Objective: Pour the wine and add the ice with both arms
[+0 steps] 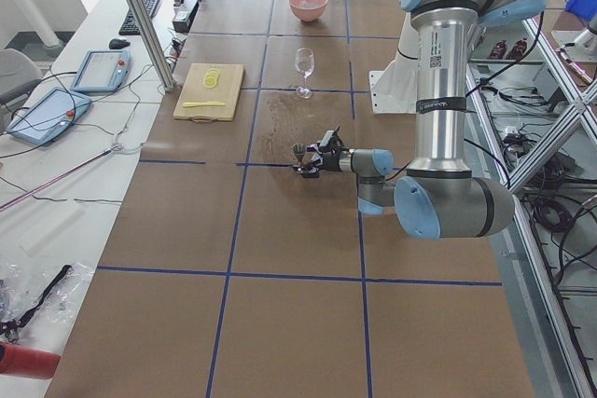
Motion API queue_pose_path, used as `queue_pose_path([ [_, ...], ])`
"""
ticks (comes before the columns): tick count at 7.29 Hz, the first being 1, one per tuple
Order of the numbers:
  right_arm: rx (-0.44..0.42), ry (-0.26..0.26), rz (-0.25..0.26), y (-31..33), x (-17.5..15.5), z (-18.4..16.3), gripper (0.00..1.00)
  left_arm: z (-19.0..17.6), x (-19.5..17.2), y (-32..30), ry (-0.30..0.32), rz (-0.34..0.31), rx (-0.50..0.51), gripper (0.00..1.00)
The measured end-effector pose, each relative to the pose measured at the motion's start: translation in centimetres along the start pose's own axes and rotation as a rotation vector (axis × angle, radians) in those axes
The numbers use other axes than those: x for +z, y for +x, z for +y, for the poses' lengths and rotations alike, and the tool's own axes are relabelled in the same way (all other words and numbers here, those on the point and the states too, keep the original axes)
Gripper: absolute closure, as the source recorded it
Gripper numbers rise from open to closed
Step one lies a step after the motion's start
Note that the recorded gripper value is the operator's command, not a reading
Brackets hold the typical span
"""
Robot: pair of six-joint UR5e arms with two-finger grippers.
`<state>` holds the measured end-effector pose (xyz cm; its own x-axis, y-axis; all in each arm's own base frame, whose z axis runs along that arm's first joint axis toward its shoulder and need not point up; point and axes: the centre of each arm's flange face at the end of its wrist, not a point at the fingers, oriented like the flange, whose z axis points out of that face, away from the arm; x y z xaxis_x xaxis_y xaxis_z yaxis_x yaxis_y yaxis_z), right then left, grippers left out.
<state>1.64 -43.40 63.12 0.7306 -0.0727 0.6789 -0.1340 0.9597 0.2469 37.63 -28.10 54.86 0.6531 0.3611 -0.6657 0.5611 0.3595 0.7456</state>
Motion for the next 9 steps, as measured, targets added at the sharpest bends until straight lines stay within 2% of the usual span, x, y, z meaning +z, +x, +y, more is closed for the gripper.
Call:
queue_pose_path([
  [3,0.002,-0.002,0.001,0.1,0.1,0.0,0.00,-3.1,-0.6,0.4,0.117,-0.054,-0.014,0.00],
  [6,0.004,0.000,0.000,0.0,0.0,0.0,0.00,-5.8,-1.6,0.1,0.215,-0.021,0.020,0.00],
  [8,0.005,0.001,0.000,-0.1,0.0,-0.1,0.00,-8.2,-0.7,-1.8,0.220,0.021,0.060,0.00],
  [9,0.004,0.001,0.000,-0.1,0.0,-0.1,0.00,-10.1,0.5,-3.9,0.192,0.045,0.110,0.00],
])
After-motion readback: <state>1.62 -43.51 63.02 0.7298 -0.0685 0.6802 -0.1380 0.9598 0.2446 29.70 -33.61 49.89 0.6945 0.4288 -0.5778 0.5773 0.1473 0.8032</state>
